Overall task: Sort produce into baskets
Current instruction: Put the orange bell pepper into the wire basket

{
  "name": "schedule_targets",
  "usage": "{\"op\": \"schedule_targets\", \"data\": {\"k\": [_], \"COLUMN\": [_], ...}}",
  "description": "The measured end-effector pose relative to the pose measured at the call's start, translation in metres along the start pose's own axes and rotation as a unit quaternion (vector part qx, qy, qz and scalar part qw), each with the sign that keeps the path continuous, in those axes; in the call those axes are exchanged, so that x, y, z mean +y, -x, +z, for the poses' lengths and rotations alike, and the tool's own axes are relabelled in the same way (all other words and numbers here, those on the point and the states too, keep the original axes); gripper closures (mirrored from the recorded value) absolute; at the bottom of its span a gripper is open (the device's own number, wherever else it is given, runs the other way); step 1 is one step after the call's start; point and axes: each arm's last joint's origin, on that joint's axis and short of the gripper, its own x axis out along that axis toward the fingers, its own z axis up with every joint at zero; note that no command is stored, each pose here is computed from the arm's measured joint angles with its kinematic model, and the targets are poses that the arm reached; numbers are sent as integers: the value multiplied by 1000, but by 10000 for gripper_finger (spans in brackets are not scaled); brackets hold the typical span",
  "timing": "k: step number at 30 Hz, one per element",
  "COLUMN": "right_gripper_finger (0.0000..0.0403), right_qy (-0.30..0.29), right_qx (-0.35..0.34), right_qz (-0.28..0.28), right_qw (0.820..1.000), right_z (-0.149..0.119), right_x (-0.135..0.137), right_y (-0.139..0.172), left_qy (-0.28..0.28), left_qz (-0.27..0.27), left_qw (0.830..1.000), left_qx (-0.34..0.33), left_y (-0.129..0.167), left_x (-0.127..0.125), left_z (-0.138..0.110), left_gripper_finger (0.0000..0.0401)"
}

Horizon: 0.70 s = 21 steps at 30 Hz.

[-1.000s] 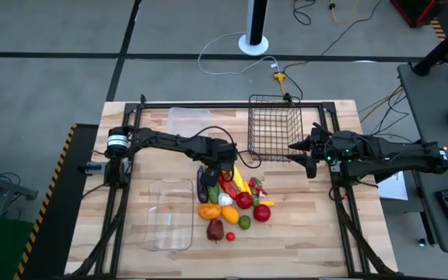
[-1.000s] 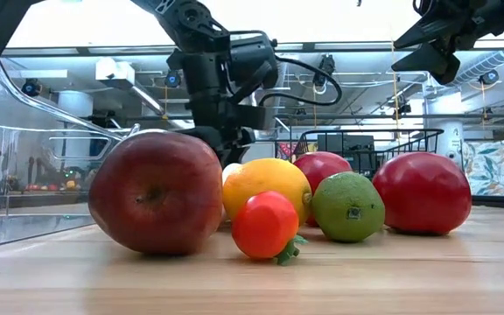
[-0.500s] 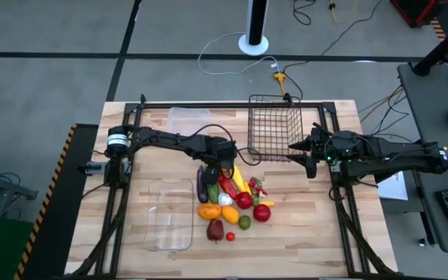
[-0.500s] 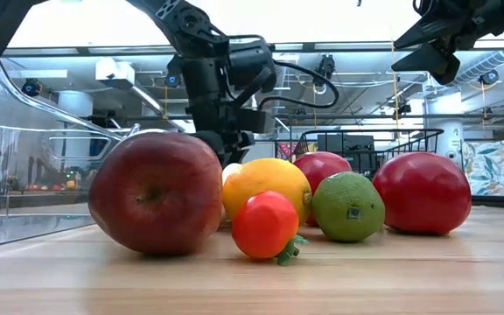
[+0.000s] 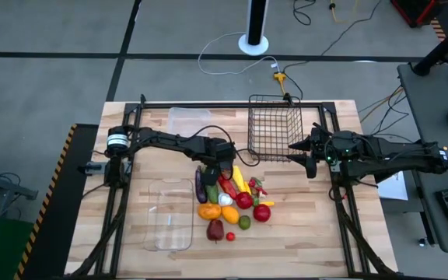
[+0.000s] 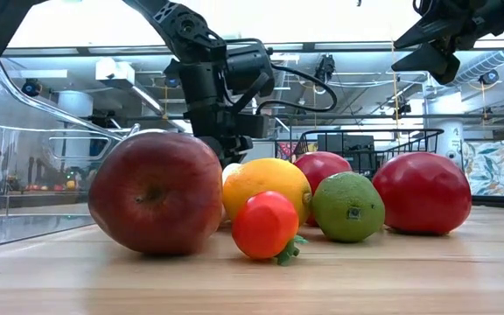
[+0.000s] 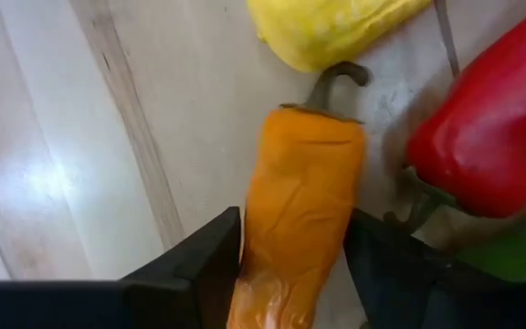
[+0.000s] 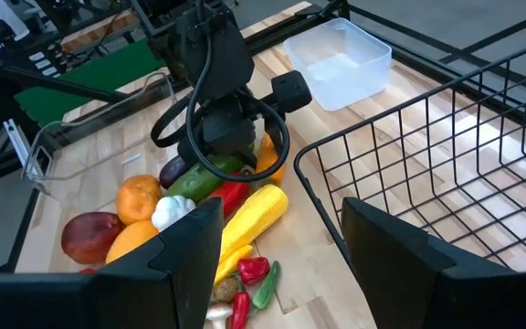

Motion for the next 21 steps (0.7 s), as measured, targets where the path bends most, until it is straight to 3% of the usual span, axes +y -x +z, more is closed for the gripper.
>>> {"op": "schedule_targets", "data": {"k": [8,15,21], "right_gripper_finger": [186,186,186], "right_qy": [2,2,4], "right_qx": [0,0,0], "right_qz": [0,0,0], "right_qw": [1000,1000,1000], "right_z": [0,0,0], "right_x": [0,0,0], "right_y": [0,0,0], "left_qy": [1,9,28], "left_qz": [1,-2,-1], "left_qw": [1000,1000,1000], "left_qx": [0,8,4], "left_y": [0,4,24], "left_x": [0,1,7], "left_z": [0,0,8], "left_gripper_finger": [301,306,308]}}
